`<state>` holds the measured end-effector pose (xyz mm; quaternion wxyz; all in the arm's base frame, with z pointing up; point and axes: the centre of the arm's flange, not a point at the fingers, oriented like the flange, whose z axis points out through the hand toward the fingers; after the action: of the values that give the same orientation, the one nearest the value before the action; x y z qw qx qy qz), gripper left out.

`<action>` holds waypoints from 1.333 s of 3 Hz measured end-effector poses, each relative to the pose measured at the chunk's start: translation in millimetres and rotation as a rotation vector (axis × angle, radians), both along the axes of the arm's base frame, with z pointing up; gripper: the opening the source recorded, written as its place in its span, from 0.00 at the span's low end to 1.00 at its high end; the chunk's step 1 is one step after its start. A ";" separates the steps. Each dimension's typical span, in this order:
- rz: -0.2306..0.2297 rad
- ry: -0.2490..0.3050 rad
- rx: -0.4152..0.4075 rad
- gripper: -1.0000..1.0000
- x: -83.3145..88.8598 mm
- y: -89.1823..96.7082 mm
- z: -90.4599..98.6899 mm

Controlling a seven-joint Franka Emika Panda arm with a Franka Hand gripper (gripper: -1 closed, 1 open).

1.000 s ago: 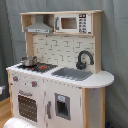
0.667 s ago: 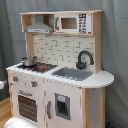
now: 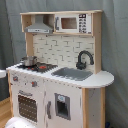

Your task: Play with the kitchen

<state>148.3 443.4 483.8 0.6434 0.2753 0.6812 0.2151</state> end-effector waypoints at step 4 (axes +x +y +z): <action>0.025 -0.078 -0.085 1.00 72.4 -33.6 77.4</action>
<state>220.7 409.9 561.2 0.6778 0.2306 0.6676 0.2045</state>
